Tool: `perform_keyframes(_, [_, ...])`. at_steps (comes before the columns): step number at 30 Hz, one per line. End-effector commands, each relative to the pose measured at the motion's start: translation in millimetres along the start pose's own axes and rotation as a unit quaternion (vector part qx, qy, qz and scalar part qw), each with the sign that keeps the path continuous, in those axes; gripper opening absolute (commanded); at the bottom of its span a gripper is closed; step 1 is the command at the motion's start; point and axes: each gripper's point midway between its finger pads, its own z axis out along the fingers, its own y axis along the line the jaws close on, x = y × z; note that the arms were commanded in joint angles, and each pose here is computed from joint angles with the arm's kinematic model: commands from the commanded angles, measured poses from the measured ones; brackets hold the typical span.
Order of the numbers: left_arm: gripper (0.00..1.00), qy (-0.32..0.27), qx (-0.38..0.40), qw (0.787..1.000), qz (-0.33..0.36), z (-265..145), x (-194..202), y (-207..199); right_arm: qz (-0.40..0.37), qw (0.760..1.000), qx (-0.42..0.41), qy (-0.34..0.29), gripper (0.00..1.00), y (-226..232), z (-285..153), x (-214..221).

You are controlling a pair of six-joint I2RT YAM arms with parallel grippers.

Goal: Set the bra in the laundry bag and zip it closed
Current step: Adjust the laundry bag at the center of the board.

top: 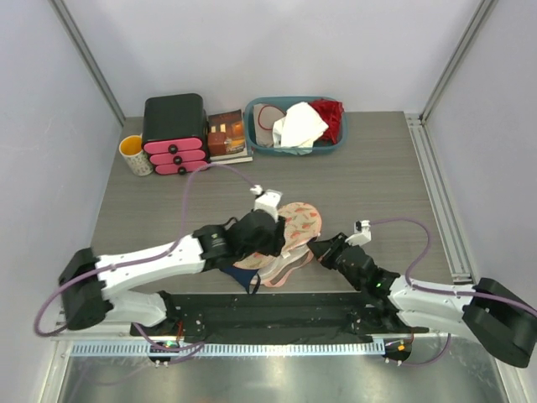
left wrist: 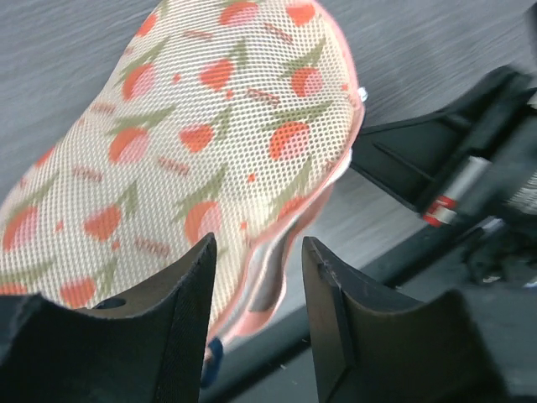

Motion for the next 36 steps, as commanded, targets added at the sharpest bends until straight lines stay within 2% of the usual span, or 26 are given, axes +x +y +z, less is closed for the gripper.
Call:
perform_keyframes(1, [0.47, -0.073, 0.023, 0.988, -0.134, -30.3, -15.6, -6.1, -0.003, 0.999, 0.044, -0.02, 0.03, -10.5, 12.2, -3.2])
perform_keyframes(2, [0.48, -0.08, 0.011, 0.988, -0.135, -32.0, -10.1, -0.6, -0.006, 0.999, 0.046, -0.012, 0.03, -11.6, 13.3, 0.6])
perform_keyframes(5, [0.51, -0.077, 0.046, 0.986, -0.141, -44.1, -3.0, -17.5, -0.013, 0.999, 0.046, 0.016, 0.06, -14.7, 15.9, 13.3])
perform_keyframes(6, [0.5, -0.057, 0.076, 0.985, -0.143, -44.3, 3.6, -29.3, -0.013, 0.999, 0.041, 0.023, 0.06, -13.7, 15.8, 16.0])
perform_keyframes(9, [0.42, -0.012, 0.101, 0.982, -0.159, -31.1, 23.4, -47.0, -0.012, 0.999, 0.039, 0.036, 0.09, -13.4, 15.3, 21.5])
perform_keyframes(10, [0.38, 0.009, 0.084, 0.984, -0.157, -16.6, 38.3, -45.7, -0.011, 0.999, 0.037, 0.037, 0.09, -12.4, 15.0, 21.6])
perform_keyframes(13, [0.35, 0.023, 0.048, 0.984, -0.17, 9.5, 57.7, -38.4, -0.012, 0.998, 0.032, 0.045, 0.13, -8.1, 13.6, 22.6])
perform_keyframes(18, [0.36, 0.039, -0.009, 0.987, -0.153, 36.2, 61.0, -16.8, -0.017, 0.998, 0.033, 0.053, 0.14, -8.4, 6.9, 22.6])
perform_keyframes(21, [0.36, 0.054, -0.059, 0.986, -0.148, 52.9, 62.8, 13.1, -0.024, 0.997, 0.029, 0.064, 0.14, -6.7, 4.5, 25.6])
perform_keyframes(23, [0.35, 0.054, -0.077, 0.984, -0.154, 62.0, 58.6, 31.0, -0.027, 0.997, 0.025, 0.071, 0.14, -5.7, 4.0, 28.1])
perform_keyframes(27, [0.35, 0.028, -0.106, 0.988, -0.111, 66.3, 34.4, 47.4, -0.039, 0.993, 0.012, 0.109, 0.15, -0.7, 6.4, 42.9])
perform_keyframes(29, [0.36, 0.02, -0.123, 0.988, -0.089, 67.2, 19.5, 53.5, -0.047, 0.988, 0.005, 0.147, 0.16, -0.2, 7.0, 58.9])
perform_keyframes(34, [0.35, 0.013, -0.155, 0.986, -0.057, 65.0, 9.7, 70.3, -0.065, 0.973, -0.013, 0.219, 0.34, 6.9, 4.8, 85.6])
perform_keyframes(36, [0.36, 0.006, -0.159, 0.986, -0.049, 59.8, 7.9, 74.2, -0.083, 0.966, -0.014, 0.243, 0.48, 6.7, 0.7, 91.5])
